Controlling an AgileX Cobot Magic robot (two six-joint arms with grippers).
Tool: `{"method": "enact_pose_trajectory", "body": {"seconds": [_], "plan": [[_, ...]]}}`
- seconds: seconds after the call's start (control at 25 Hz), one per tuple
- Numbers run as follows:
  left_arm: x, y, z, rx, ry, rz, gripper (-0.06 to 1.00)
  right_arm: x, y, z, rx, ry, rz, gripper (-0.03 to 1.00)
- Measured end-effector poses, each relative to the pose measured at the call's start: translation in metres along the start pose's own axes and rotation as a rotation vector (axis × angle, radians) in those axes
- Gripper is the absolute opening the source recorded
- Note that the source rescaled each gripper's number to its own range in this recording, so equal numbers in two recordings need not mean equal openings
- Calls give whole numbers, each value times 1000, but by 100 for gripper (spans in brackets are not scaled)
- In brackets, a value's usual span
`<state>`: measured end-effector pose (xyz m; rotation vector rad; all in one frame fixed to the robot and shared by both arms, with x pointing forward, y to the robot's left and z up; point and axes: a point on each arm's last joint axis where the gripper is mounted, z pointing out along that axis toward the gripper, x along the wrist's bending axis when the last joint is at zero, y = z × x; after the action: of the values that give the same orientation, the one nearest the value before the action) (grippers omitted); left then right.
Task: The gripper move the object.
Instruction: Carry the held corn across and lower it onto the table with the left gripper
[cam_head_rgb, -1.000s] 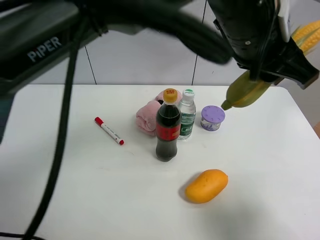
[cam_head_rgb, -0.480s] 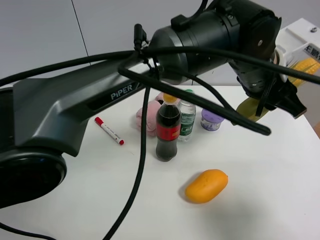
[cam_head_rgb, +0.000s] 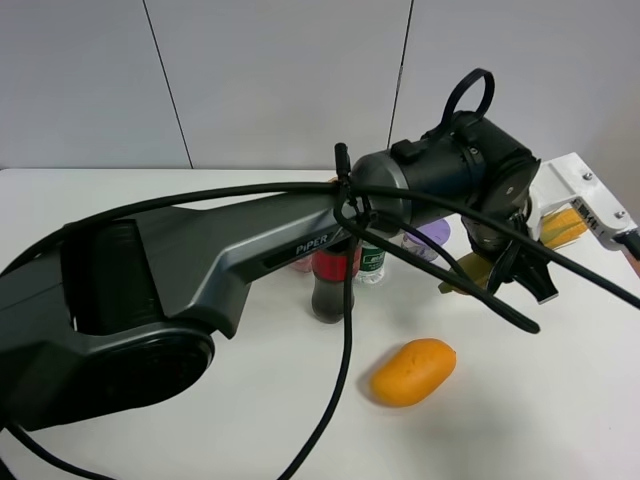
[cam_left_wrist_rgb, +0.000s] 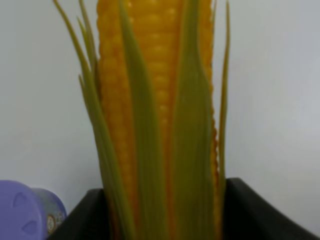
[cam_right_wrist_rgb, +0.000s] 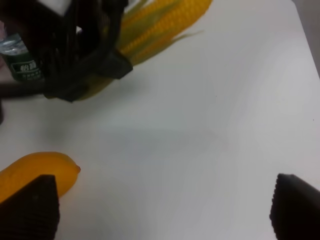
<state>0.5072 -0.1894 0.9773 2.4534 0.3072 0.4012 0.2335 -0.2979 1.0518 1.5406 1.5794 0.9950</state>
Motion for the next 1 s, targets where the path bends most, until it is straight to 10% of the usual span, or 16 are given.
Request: {"method": "enact_pose_trajectory", "body": {"seconds": [1.0], "plan": [[-5, -39, 57, 98, -20, 47, 0, 0, 0, 0, 0, 0, 0, 100]]}}
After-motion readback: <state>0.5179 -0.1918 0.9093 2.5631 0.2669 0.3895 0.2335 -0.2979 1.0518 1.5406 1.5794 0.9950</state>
